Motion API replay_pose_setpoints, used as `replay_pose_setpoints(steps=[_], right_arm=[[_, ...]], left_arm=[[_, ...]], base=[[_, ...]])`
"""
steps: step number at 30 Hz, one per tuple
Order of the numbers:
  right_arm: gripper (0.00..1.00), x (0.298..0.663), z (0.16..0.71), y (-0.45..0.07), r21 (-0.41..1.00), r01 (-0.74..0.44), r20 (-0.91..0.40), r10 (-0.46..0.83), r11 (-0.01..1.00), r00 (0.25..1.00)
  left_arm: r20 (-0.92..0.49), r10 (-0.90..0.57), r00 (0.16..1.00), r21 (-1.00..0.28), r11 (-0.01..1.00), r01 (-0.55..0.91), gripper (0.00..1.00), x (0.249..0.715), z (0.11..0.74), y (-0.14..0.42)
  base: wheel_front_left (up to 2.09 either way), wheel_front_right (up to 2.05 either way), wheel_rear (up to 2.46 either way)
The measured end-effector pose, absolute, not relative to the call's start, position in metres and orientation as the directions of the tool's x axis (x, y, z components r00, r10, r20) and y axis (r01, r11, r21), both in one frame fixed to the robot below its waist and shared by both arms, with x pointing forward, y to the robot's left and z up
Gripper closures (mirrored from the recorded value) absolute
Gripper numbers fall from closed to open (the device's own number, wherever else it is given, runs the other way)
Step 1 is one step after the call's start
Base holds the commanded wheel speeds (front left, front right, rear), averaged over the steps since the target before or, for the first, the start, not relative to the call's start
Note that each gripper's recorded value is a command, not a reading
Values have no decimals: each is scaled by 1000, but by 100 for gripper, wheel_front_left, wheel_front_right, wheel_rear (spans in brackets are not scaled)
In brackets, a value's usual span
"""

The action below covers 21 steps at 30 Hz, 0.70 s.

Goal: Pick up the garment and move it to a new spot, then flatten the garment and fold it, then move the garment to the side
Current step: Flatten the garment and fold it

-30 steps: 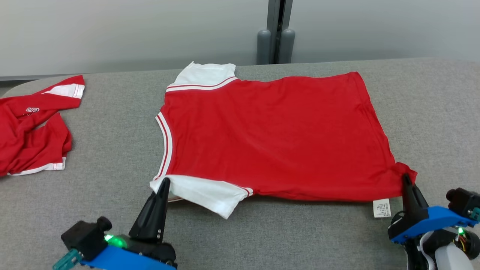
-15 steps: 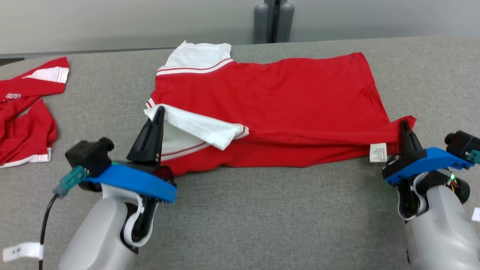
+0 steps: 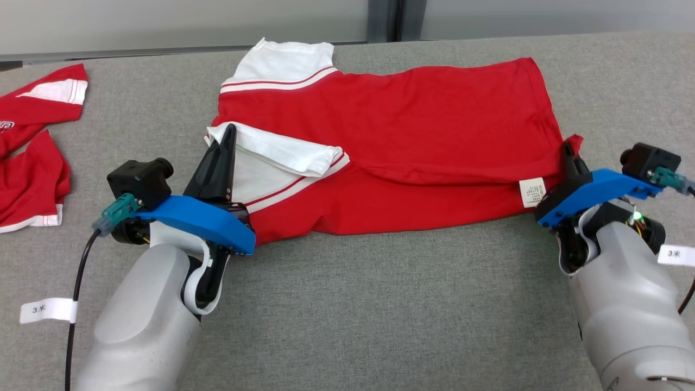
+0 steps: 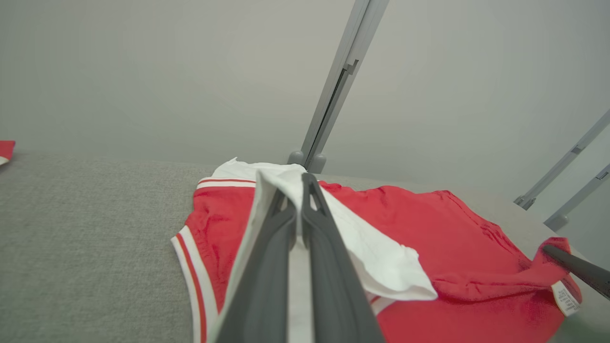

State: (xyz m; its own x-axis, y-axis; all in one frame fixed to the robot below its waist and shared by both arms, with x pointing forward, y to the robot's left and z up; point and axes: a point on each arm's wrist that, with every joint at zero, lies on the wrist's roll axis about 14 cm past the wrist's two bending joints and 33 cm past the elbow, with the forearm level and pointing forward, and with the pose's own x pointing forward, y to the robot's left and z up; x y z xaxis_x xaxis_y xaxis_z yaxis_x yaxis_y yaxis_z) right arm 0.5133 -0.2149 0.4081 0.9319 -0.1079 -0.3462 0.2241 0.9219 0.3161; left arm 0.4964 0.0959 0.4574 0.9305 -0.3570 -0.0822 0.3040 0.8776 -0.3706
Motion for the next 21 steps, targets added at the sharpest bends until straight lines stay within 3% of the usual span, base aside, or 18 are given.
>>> replay_pose_setpoints(steps=[1, 2, 3, 4, 12, 21], right_arm=[[59, 516, 409, -214, 314, 221, -348, -104, 923, 932], [32, 519, 410, -212, 310, 214, -346, -100, 926, 933], [0, 522, 410, -210, 300, 204, -348, -92, 932, 933], [0, 524, 412, -208, 295, 195, -343, -87, 936, 935], [0, 542, 428, -197, 295, 154, -296, -63, 943, 953], [0, 548, 468, -203, 199, 83, -138, -56, 976, 989]], left_arm=[[-89, -353, 931, -370, 880, 298, 100, 498, 455, 97], [-101, -348, 932, -368, 883, 290, 93, 499, 452, 98], [-109, -346, 932, -362, 887, 287, 55, 500, 449, 99], [-115, -343, 932, -361, 889, 283, 2, 501, 447, 99], [-76, -326, 942, -386, 881, 274, 0, 507, 458, 99], [-78, -334, 939, -396, 875, 278, 0, 485, 454, 104]], base=[[0, 0, 0], [0, 0, 0], [0, 0, 0], [0, 0, 0], [0, 0, 0], [0, 0, 0]])
